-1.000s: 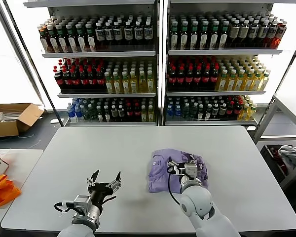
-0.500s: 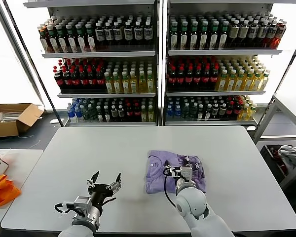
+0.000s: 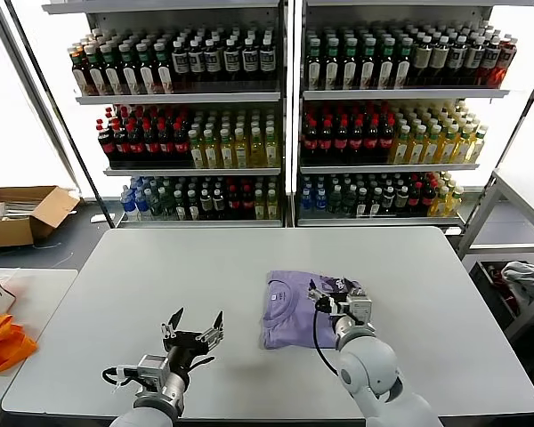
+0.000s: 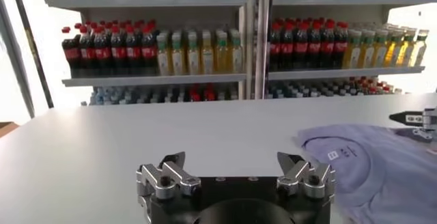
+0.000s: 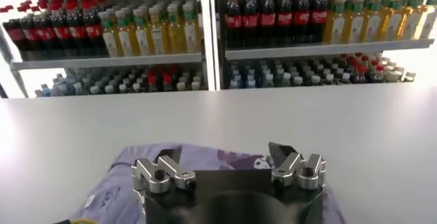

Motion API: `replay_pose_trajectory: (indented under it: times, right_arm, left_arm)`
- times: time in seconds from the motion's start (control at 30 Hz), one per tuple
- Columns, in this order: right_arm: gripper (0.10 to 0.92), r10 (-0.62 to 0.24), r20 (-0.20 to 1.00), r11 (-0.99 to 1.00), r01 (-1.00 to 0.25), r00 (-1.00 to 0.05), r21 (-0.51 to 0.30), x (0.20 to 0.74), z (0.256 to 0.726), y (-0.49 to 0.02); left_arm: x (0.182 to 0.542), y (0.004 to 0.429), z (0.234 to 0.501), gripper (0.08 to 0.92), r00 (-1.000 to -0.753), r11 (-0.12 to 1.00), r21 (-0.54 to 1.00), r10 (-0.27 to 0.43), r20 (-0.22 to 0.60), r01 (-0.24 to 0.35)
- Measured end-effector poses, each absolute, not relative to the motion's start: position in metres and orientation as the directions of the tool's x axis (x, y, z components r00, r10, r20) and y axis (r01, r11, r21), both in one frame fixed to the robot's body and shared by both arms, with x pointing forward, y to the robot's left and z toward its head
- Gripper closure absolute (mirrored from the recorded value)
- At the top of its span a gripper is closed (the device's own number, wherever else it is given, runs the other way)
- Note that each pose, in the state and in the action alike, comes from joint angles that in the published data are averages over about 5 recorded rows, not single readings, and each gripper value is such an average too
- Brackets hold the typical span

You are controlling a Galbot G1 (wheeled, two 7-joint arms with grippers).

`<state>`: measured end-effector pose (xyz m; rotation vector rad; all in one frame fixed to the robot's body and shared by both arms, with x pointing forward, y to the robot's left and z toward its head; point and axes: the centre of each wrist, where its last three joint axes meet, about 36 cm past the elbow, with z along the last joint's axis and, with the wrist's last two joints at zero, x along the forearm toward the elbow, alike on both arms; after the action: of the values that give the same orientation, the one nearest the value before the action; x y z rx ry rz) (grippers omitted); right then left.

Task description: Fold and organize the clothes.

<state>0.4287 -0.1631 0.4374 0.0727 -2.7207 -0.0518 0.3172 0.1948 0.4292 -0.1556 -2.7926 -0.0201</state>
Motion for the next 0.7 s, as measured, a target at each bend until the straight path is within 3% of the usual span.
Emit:
replay_pose_trajectory:
  times: [0.7]
  right_arm:
    - [0.2,-0.006,0.512,0.986,0.082,-0.859,0.148,0.438,0.41,-0.194]
  left_arm:
    - [0.315,0.196,0.43,0.176,-0.936,0.994,-0.002,0.103,0.337,0.109]
